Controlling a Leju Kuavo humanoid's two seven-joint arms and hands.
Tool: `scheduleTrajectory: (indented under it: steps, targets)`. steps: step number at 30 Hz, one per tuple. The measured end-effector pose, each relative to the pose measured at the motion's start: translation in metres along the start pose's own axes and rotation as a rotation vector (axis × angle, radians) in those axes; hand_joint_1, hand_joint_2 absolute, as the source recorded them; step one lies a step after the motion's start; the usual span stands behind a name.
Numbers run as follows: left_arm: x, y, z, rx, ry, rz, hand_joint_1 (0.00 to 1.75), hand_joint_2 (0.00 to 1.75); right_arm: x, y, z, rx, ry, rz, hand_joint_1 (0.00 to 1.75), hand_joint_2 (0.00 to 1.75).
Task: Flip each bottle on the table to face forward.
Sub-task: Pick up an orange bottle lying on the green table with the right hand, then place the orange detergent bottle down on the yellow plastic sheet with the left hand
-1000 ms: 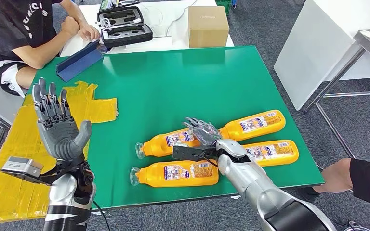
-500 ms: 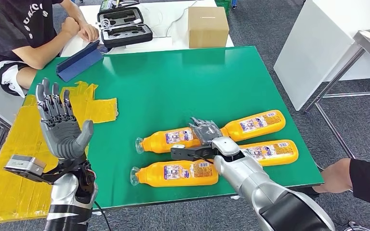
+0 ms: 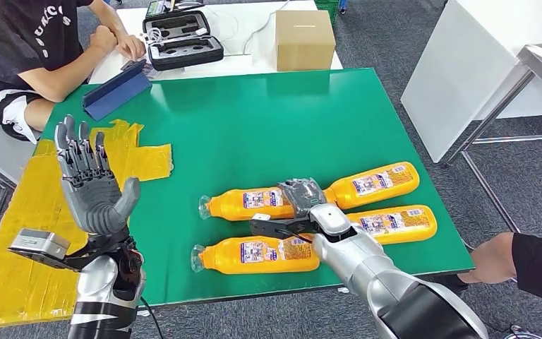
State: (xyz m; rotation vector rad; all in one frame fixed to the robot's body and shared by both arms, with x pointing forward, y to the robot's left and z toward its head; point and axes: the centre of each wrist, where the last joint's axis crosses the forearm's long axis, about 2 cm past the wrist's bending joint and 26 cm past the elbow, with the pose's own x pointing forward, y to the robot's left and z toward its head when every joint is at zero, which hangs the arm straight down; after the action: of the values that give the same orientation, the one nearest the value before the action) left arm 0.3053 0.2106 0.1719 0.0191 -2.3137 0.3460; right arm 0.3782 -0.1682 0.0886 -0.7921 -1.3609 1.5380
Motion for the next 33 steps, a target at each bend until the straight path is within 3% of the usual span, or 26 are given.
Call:
scheduleTrajectory:
  steps: [6, 11, 22, 33]
  targets:
    - [-0.011, -0.007, -0.002, -0.089, 0.071, -0.118, 0.0, 1.75, 0.004, 0.008, 0.011, -0.341, -0.057, -0.226, 1.75, 1.75]
    - [-0.022, -0.013, -0.004, -0.181, 0.134, -0.104, 0.0, 1.75, 0.006, 0.003, 0.015, -0.505, -0.069, -0.398, 1.75, 1.75]
    - [-0.032, -0.015, -0.006, -0.263, 0.178, -0.114, 0.0, 1.75, 0.004, -0.003, 0.019, -0.605, -0.052, -0.52, 1.75, 1.75]
    - [-0.05, -0.04, -0.035, -0.653, 0.239, -0.205, 0.0, 1.75, 0.001, -0.016, 0.019, -0.7, -0.078, -0.663, 1.75, 1.75]
